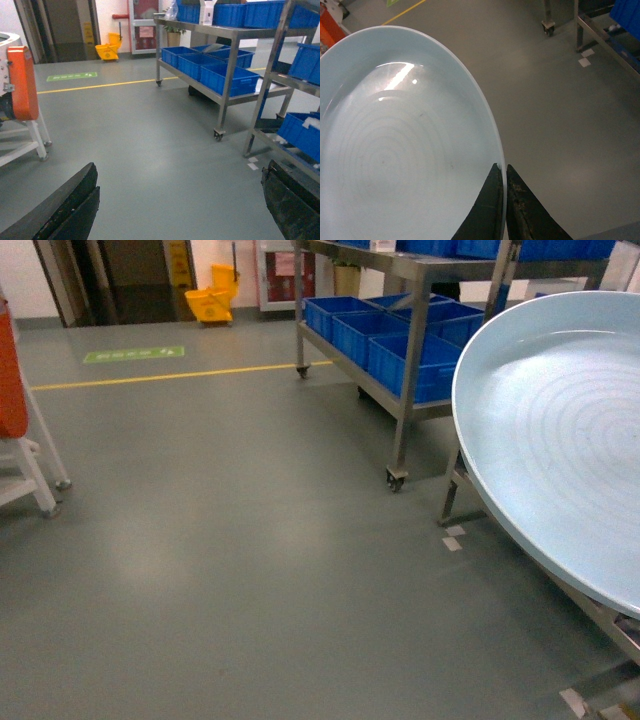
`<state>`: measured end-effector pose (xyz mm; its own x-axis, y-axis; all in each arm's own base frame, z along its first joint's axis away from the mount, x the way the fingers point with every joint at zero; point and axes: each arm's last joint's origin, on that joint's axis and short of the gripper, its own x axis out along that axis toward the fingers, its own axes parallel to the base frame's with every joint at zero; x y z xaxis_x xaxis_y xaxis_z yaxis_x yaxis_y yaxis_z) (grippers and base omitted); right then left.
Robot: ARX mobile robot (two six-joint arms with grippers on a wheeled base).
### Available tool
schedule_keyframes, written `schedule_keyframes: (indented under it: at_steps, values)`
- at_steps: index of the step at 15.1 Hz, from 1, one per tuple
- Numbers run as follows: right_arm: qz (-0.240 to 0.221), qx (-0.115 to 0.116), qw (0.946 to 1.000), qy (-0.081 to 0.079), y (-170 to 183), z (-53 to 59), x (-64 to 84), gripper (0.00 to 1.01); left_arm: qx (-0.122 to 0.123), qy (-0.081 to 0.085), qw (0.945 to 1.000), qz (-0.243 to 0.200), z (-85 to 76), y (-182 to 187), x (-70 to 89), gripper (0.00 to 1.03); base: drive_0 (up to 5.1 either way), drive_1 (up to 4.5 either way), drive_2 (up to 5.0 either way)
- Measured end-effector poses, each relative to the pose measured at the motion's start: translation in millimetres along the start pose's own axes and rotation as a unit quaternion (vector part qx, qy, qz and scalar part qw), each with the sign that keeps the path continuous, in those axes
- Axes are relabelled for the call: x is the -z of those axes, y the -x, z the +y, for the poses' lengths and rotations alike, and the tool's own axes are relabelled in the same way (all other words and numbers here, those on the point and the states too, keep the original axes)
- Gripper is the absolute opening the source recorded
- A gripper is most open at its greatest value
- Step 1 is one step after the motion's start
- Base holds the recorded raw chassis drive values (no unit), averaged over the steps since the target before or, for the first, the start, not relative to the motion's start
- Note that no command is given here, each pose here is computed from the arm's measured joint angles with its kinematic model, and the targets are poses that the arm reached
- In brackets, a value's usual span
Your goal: Place blue tray on left shelf second layer neatly
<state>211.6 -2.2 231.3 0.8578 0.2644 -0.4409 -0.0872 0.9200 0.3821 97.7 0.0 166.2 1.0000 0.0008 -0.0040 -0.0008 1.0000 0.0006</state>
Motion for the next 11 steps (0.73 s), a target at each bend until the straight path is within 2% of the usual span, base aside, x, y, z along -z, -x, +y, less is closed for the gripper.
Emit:
schedule_keyframes:
  at_steps: [11]
  values:
    - [0.0,0.0,1.0,0.0,0.0,0.1,0.0,0.02,0.0,0.0,1.0,0.0,0.0,0.0,0.0,0.98,-1.6,-1.6,-1.6]
